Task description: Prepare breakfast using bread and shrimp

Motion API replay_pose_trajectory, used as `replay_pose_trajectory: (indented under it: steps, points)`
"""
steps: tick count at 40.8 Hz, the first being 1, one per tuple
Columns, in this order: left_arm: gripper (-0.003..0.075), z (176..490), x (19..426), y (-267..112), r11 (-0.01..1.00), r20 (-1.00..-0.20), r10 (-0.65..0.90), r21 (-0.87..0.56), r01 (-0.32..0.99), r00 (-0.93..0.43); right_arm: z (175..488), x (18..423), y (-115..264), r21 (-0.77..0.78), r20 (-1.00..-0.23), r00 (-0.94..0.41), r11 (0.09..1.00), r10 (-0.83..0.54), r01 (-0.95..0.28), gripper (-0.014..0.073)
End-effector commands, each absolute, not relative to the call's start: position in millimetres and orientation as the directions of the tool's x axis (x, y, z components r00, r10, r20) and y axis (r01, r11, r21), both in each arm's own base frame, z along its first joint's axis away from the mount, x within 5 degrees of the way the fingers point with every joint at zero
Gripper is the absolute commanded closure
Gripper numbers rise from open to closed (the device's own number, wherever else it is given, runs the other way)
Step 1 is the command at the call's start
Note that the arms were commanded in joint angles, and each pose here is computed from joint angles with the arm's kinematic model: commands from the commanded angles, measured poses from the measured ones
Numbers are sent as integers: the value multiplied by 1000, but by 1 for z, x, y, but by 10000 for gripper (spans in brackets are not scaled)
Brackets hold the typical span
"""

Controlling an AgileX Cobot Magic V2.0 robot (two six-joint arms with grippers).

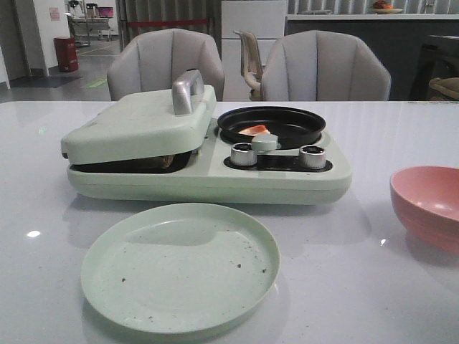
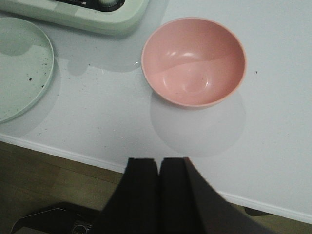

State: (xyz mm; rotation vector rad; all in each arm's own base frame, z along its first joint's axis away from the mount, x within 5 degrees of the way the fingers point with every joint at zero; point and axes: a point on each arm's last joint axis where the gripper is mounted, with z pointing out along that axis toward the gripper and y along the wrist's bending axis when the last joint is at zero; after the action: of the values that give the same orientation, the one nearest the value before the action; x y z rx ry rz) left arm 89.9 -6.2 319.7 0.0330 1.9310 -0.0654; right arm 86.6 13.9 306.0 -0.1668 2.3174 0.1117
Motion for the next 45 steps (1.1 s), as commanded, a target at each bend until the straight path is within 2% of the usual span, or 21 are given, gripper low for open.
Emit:
replay_pose_trajectory:
  steps: [1,8,12,19,26,45]
  points:
    - [612,319,84,-5,997,-993,-45,-51,57,-111,318,90,14,24,-788,-611,988,-76,-153,551]
    - [612,272,67,-2,998,-996,-49,-46,39,73,318,90,14,24,-788,-611,988,-76,-153,551]
    - [612,245,60,-1,998,-995,-60,-58,28,82,318,90,14,24,-788,-611,988,-76,-153,551]
    - [612,221,56,0,995,-991,-100,-99,14,85,318,90,14,24,-788,-611,988,-76,-153,551]
    - [612,211,54,0,995,-991,-103,-102,15,91,318,90,14,24,-788,-611,988,-76,-153,551]
    - [612,211,55,-1,997,-993,-80,-79,17,92,318,90,14,24,-787,-612,988,-76,-153,551]
